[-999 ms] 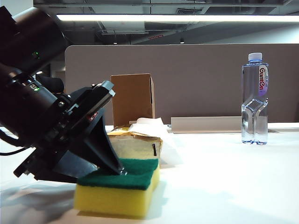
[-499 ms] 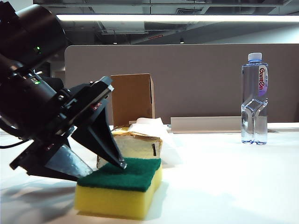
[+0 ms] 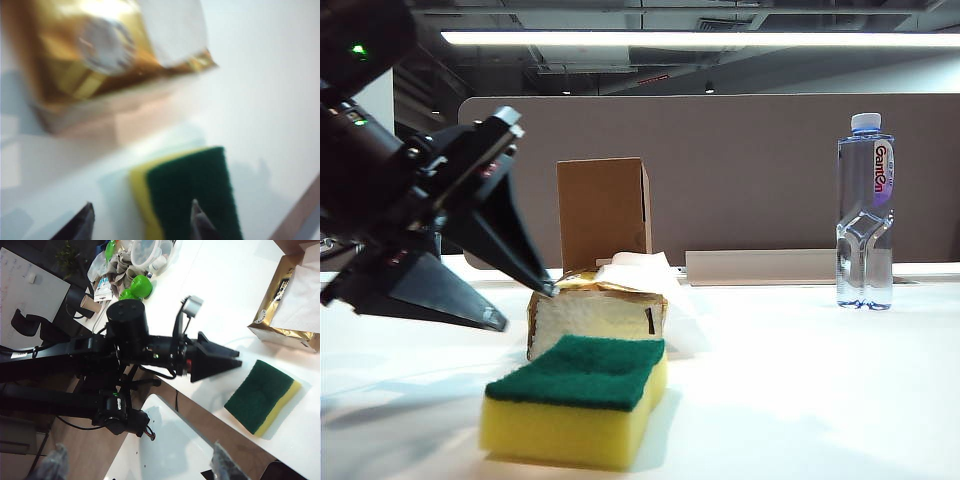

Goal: Move the sponge from left to right to wipe the table, avoiding obstacles on the table, and finally reaching the bottle of mineral water.

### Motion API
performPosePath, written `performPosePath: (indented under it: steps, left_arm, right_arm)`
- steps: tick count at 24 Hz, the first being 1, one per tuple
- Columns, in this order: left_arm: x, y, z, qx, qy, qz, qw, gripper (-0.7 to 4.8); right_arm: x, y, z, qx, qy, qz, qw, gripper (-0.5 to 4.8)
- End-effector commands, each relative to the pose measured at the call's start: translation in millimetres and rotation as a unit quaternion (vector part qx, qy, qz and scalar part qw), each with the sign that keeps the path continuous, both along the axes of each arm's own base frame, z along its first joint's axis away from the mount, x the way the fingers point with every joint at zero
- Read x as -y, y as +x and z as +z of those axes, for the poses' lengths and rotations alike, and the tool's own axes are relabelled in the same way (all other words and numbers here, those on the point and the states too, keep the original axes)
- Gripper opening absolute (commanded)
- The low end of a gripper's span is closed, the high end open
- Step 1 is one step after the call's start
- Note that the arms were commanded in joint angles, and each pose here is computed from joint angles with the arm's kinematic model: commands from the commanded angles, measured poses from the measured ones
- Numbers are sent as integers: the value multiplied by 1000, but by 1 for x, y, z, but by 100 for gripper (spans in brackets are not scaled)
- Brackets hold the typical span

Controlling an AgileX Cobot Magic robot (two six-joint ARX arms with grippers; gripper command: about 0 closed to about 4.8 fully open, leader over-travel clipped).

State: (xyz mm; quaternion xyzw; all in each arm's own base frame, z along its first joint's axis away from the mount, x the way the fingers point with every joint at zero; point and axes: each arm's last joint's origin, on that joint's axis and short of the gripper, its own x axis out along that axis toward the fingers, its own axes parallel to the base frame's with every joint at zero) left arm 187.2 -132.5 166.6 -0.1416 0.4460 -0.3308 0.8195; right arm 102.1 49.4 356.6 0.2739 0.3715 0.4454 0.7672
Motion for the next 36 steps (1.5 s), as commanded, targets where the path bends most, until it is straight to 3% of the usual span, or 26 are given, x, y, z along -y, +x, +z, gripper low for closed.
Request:
performPosePath:
  steps: [1, 5, 8, 10, 14, 17, 19, 22, 28, 36]
  left_arm:
    - [-15, 4, 9, 23, 2, 18, 1000, 247]
    - [-33, 12, 31, 69, -6, 26, 997, 247]
    - [-42, 22, 55, 93, 23, 22, 995, 247]
    - [-45, 26, 80, 114, 56, -9, 992, 247]
    - [-47, 20, 108, 104, 104, -77, 986, 248]
    - [-50, 12, 123, 85, 134, -100, 982, 252]
    - [-55, 7, 131, 96, 147, -104, 979, 252]
    - [-70, 0, 145, 136, 142, -70, 978, 252]
    - [-113, -17, 162, 163, 125, 20, 978, 251]
    - [-115, -41, 166, 153, 100, 6, 983, 252]
  right_arm:
    - [0, -1, 2, 8, 1, 4, 1000, 368]
    - [0, -1, 2, 8, -1, 5, 1000, 368]
    - [0, -1, 2, 8, 0, 5, 1000, 368]
    - [0, -1, 2, 8, -1, 5, 1000, 368]
    - [0, -2, 1, 6, -1, 5, 1000, 368]
    - [0, -2, 0, 1, -3, 6, 1000, 368]
    - [1, -3, -2, -2, -11, 9, 1000, 368]
    - [1, -4, -3, -2, -18, 12, 1000, 368]
    - [1, -4, -3, -2, -19, 11, 1000, 368]
    - [2, -4, -7, -21, -35, -4, 999, 369]
